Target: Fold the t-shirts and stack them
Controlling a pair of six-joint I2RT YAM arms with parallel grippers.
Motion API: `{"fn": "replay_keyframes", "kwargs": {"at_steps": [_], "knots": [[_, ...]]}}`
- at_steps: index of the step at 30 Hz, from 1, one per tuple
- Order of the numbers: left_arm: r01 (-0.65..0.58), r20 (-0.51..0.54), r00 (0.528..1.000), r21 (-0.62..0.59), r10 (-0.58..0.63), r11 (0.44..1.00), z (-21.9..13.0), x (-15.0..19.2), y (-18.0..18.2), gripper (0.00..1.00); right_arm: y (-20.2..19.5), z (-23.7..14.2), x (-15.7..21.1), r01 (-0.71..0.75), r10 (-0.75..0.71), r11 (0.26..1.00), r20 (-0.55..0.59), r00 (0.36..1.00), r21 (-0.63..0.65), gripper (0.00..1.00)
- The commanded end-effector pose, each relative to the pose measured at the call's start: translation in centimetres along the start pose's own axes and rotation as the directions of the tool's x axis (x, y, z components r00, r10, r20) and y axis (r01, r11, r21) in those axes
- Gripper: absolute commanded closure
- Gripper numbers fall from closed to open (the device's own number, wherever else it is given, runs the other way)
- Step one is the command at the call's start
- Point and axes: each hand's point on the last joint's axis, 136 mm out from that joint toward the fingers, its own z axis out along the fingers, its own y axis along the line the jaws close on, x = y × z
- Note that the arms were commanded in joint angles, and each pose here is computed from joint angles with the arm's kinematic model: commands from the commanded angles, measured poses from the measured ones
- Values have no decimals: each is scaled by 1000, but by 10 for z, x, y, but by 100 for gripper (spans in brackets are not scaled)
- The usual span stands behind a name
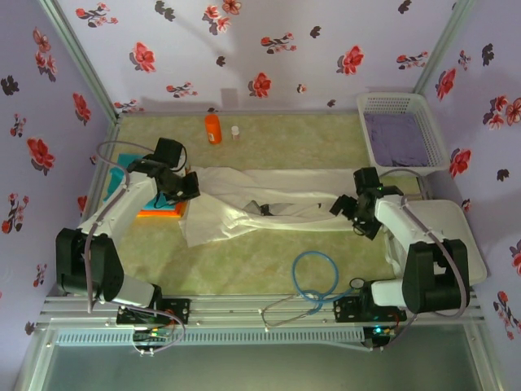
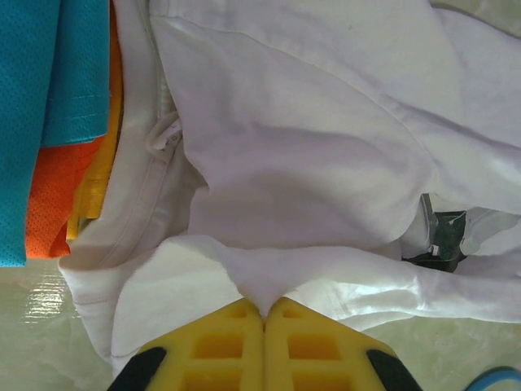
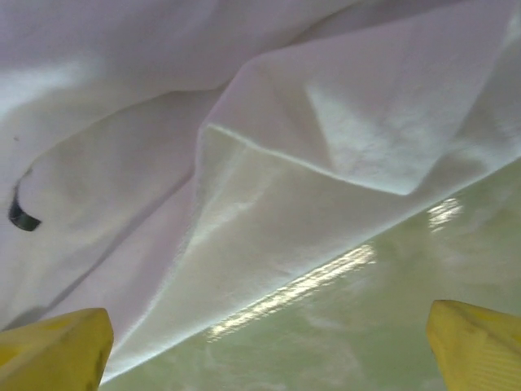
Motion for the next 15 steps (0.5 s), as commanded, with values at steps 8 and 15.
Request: {"fn": "replay_keyframes", "kwargs": {"at_steps": [8, 15], "knots": [[22, -4, 1000, 13, -22, 1000, 1, -2, 1, 100, 63, 7, -22, -107, 121, 971, 57, 991, -214, 1], [37, 3, 999, 16, -37, 999, -1, -6, 0, 100, 86, 21, -56, -86, 101, 974, 61, 993, -211, 1]]}}
